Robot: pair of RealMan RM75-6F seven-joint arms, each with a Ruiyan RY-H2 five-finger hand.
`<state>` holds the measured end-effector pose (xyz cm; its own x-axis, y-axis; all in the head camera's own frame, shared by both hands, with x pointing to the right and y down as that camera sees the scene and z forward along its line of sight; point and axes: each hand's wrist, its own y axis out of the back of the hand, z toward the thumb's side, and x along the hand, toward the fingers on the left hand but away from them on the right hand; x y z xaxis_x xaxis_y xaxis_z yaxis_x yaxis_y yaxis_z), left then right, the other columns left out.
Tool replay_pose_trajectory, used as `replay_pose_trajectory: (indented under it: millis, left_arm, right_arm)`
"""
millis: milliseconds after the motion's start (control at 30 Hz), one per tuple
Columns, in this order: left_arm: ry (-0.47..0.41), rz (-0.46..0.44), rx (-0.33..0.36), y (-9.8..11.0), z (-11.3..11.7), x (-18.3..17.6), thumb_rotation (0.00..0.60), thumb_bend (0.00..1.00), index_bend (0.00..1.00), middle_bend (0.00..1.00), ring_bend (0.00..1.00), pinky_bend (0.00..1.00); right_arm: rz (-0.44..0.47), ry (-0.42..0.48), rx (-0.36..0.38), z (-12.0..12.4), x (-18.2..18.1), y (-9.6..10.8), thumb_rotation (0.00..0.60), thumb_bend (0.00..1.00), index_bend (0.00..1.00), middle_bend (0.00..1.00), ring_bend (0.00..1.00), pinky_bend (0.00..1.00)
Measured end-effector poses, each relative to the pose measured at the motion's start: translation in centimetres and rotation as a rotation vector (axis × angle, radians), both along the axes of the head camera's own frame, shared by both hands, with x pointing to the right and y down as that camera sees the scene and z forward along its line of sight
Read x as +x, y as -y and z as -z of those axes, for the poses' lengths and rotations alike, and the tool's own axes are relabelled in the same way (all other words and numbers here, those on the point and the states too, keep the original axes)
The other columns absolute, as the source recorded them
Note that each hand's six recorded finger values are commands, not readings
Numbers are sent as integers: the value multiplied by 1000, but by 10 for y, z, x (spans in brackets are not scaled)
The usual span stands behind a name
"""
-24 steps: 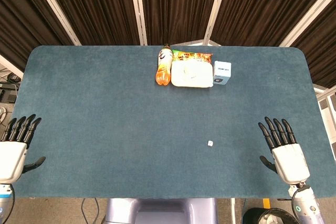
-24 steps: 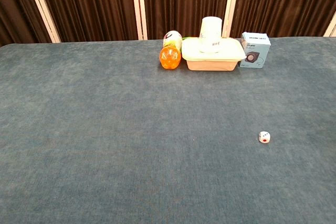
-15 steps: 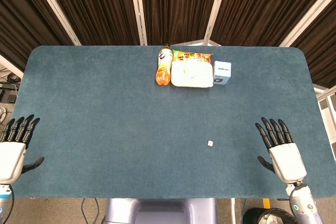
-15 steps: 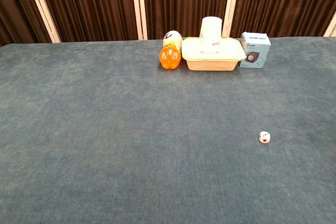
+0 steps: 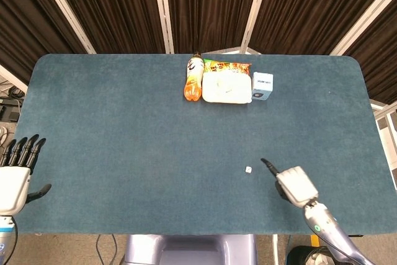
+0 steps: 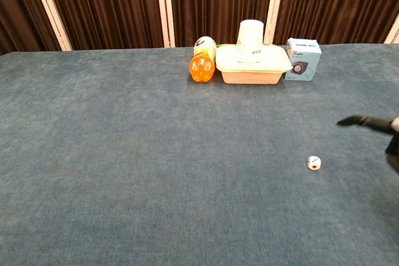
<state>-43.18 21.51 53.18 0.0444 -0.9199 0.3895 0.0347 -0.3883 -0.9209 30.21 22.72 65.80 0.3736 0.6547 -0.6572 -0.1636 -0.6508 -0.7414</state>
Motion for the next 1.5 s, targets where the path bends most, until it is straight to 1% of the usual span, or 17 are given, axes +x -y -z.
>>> replay_pose_trajectory:
  millis: [100,233,400,700,1067,1500]
  left_arm:
    - [1,5,-6,1,-2,-1,600,0,0,0,0,0]
    - [8,0,-7,1,-3,-1,600,0,0,0,0,0]
    - [14,1,-11,1,-5,-1,600,0,0,0,0,0]
    - [13,-1,-11,0,-5,0,600,0,0,0,0,0]
    - [10,0,-18,0,-6,1,600,0,0,0,0,0]
    - [6,0,-17,0,-5,2,600,0,0,0,0,0]
  right_arm:
    - [17,-10,-47,-12,-11,-2,600,702,0,796,805,1000]
    - [21,-4,-74,-19,-18,-6,600,703,0,797,805,1000]
    - [37,2,-74,-20,-22,-9,600,705,2,797,805,1000]
    - [47,-2,-109,-29,-24,-17,600,706,14,797,805,1000]
    - [43,-19,-109,-34,-20,-15,600,707,17,800,805,1000]
    - [56,-31,-133,-38,-21,-21,600,706,53,804,805,1000]
